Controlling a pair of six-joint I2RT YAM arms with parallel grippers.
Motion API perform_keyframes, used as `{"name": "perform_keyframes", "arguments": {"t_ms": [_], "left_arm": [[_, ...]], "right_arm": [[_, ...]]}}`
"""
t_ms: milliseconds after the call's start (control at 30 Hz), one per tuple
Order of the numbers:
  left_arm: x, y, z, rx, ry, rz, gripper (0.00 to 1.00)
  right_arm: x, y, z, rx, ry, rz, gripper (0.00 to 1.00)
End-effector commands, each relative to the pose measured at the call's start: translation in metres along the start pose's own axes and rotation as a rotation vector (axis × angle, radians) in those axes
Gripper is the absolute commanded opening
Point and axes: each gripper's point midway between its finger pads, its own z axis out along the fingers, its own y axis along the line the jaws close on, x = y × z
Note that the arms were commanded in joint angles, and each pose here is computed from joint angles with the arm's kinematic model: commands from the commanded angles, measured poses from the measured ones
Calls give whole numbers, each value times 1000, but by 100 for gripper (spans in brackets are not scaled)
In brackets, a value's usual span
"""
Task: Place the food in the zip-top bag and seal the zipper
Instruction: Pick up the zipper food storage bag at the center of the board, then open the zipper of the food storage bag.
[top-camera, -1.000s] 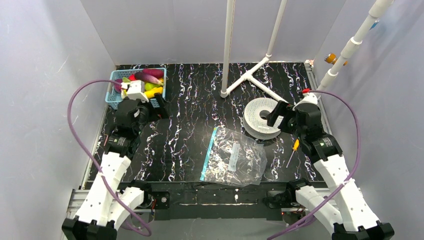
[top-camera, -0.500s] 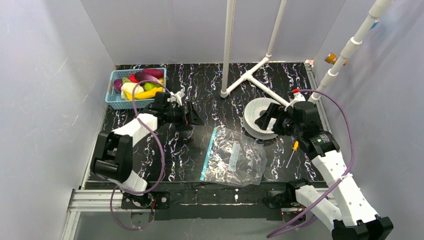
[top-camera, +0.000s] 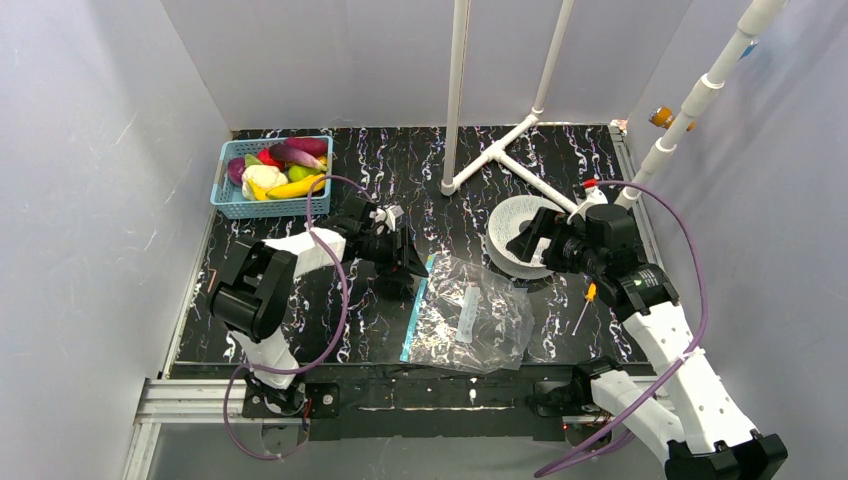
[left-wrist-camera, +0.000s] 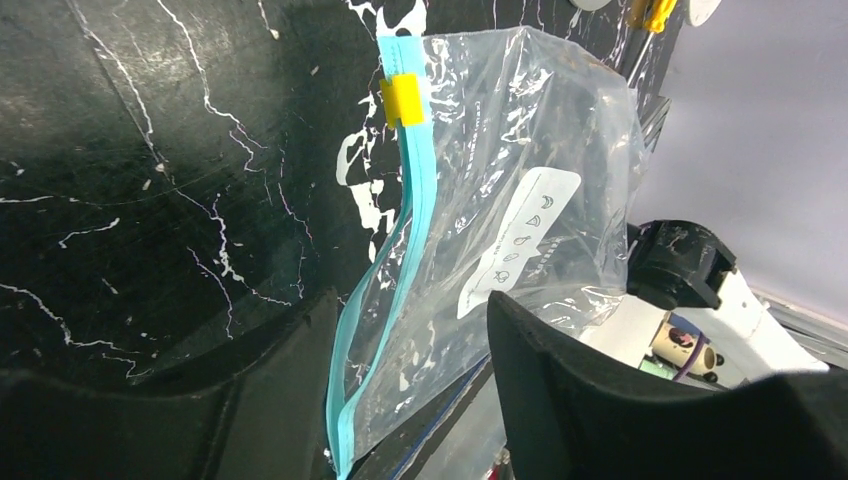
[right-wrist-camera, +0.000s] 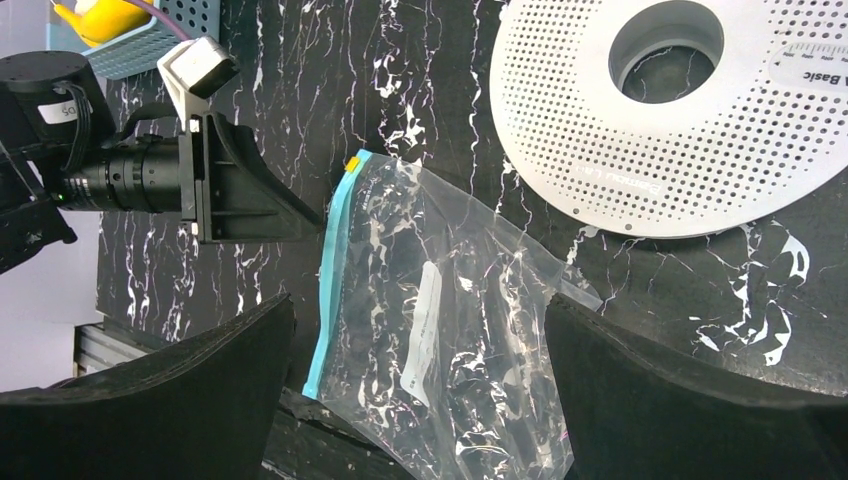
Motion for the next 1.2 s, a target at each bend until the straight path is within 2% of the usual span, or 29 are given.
{"name": "perform_keyframes", "arguments": {"t_ms": [0, 167, 367, 467, 633, 800, 1000, 1167], "left_arm": [[-1, -13, 2, 1, -2, 59, 52], [9, -12, 11, -9, 40, 63, 35], [17, -13, 18, -19, 67, 81, 31], [19, -12, 20, -24, 77, 86, 26], [17, -18, 17, -29, 67, 114, 1], [-2, -36, -12, -84, -70, 208, 0], [-29, -56, -49, -186, -279, 54, 0], [-43, -59, -67, -184, -441, 89, 0]], "right_arm": [[-6, 9, -3, -43, -38, -5, 100], [-4, 7, -1, -40, -31, 1, 100], [-3, 8, 1, -43, -28, 1, 100], [-1, 7, 1, -41, -25, 3, 100], [6, 3, 5, -2, -8, -22, 100], [24, 12, 14, 70, 45, -57, 100], [38, 40, 19, 160, -15, -142, 100], [50, 77, 32, 209, -91, -218, 100]]}}
